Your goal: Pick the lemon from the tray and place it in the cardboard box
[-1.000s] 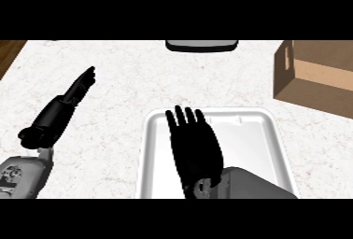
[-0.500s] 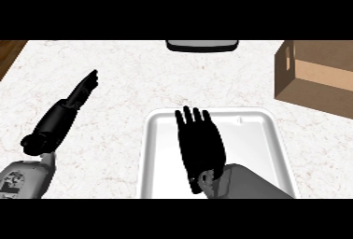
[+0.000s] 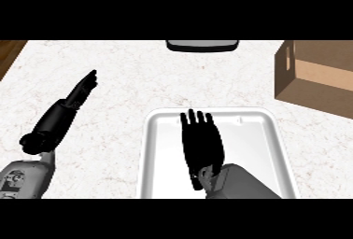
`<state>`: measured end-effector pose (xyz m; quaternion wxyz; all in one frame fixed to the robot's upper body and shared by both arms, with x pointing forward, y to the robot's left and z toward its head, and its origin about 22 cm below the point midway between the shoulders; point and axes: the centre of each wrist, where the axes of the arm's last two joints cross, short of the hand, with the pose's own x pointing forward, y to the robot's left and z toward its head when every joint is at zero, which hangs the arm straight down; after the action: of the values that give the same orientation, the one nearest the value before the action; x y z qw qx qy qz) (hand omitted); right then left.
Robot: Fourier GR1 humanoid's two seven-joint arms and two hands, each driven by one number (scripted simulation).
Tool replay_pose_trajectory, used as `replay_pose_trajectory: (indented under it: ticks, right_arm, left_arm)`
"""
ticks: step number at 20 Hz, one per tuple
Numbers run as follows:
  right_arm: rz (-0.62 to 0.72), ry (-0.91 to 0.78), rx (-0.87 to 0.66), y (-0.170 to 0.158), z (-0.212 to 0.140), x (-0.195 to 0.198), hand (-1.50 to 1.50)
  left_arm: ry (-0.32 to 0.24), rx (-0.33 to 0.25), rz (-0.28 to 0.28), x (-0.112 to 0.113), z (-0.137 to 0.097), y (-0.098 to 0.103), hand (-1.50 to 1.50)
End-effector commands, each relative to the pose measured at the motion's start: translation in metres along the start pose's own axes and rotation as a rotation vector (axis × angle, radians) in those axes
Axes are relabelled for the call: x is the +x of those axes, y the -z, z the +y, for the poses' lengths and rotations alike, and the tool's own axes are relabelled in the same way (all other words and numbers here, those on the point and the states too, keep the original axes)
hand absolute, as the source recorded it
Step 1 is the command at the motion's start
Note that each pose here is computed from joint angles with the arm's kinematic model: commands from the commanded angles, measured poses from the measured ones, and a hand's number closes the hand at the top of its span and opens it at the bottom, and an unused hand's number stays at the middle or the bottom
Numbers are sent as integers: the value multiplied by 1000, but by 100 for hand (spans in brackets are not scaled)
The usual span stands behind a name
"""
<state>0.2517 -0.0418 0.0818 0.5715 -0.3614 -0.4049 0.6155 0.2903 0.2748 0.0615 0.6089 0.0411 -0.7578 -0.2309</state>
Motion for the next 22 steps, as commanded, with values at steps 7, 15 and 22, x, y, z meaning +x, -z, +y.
replay_pose_trajectory:
  ticks: [7,15,22]
  right_arm:
    - [110,-14,53,14,28,-14,-150]
    - [-55,-77,-41,3,44,-12,150]
    - [-91,-114,-174,6,31,-3,150]
  left_arm:
    - [4,-3,6,13,-5,5,0]
    - [-7,4,4,11,-12,-5,0]
    - [3,-8,1,-7,-2,-14,0]
